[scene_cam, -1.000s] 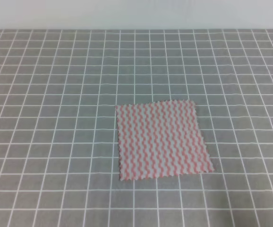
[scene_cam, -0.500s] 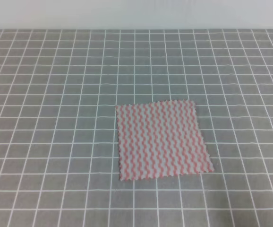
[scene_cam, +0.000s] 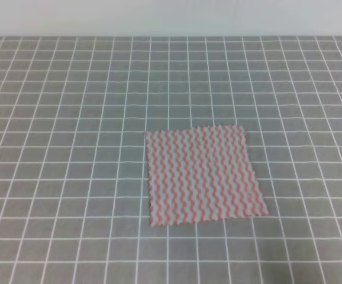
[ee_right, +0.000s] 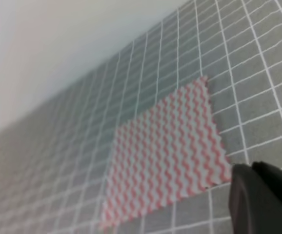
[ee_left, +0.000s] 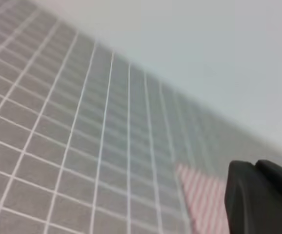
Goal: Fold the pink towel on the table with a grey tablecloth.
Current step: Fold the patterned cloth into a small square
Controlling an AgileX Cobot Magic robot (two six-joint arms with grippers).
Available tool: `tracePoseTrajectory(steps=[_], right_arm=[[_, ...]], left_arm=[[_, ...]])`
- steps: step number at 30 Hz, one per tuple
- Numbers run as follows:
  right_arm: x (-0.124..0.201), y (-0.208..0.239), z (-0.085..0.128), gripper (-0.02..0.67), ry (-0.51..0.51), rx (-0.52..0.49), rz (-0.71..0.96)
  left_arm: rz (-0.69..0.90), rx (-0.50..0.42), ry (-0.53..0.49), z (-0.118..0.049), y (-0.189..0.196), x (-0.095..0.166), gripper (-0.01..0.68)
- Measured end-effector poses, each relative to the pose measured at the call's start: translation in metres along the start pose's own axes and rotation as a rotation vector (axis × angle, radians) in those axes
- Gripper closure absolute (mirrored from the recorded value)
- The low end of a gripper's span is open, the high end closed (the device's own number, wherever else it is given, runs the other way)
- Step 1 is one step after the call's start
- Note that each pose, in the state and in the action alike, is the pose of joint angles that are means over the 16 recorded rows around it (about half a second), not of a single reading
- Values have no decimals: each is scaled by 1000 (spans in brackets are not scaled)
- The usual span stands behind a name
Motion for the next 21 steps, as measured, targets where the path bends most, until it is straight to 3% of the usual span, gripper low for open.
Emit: tracePoseTrajectory(steps=[8, 13, 21], right_arm=[[-27, -20, 14, 667, 78, 62, 26], [-38, -38, 21, 667, 152, 89, 90], [-38, -74, 37, 667, 325, 57, 397]], left_arm=[[301, 43, -221, -19, -44, -21, 673], [490, 117, -299, -26, -78, -22, 673], [726, 235, -373, -35, -120, -7, 673]])
Point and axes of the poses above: a point on each arm's last joint axis where the gripper is mounted, y pointing back along that axis away from the gripper, z along the wrist's bending axis when the last joint is at zero, x = y × z, the point moved 3 cm from there along -y, pointing out along that axis toward the gripper, and after that the axes turned 6 degrees about -y, right-handed, at the moved point
